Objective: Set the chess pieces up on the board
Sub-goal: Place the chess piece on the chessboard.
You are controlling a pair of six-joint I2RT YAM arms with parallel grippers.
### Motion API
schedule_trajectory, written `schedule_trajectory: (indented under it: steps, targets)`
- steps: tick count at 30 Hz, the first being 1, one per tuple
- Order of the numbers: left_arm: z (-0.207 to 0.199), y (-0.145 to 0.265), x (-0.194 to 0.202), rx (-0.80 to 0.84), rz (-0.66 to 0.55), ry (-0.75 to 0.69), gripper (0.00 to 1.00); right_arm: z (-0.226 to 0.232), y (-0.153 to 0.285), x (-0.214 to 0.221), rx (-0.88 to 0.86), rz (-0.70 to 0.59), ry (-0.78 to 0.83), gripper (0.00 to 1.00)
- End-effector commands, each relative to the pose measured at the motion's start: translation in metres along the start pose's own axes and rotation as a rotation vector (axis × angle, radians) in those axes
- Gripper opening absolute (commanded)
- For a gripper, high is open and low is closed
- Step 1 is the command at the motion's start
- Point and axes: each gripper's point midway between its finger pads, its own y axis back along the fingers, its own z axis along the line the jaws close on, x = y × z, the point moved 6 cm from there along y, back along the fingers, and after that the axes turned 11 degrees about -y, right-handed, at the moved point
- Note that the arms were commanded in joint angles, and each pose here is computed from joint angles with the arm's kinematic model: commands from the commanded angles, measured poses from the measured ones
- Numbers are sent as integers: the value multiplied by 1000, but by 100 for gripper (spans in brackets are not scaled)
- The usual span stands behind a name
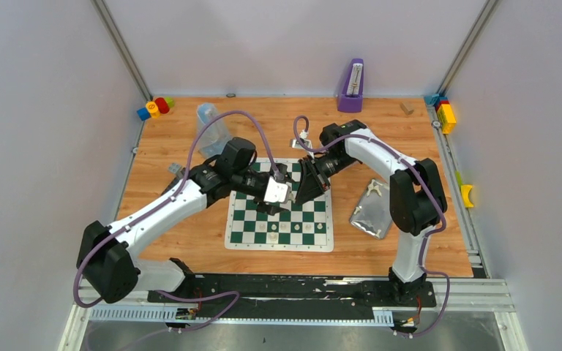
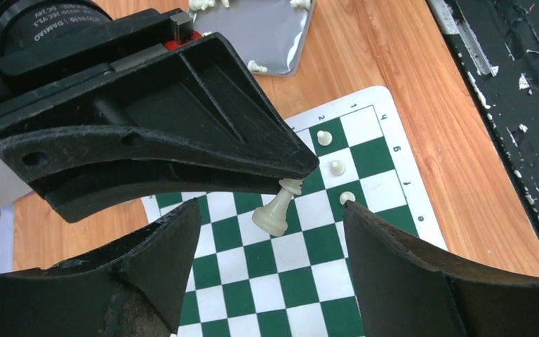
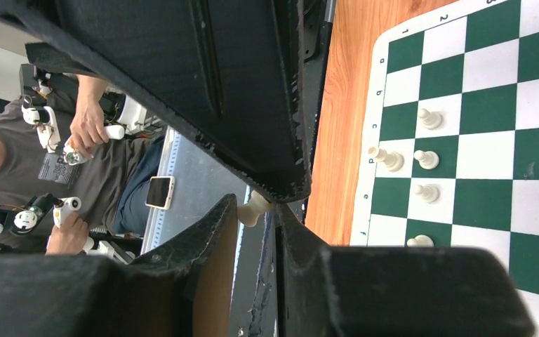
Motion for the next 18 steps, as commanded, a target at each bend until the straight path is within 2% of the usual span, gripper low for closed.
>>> schedule_trajectory:
  steps: [1,9,18]
  targets:
    - [12,-1,-8,-17,26,-102,80,12,0,-7,-25,-27,69,0]
    - [10,-4,-7,1,60,-133,67,16,0,-6,-18,-26,71,0]
    - [9,-7,-5,8,77,-136,59,16,0,-5,-16,-25,70,0]
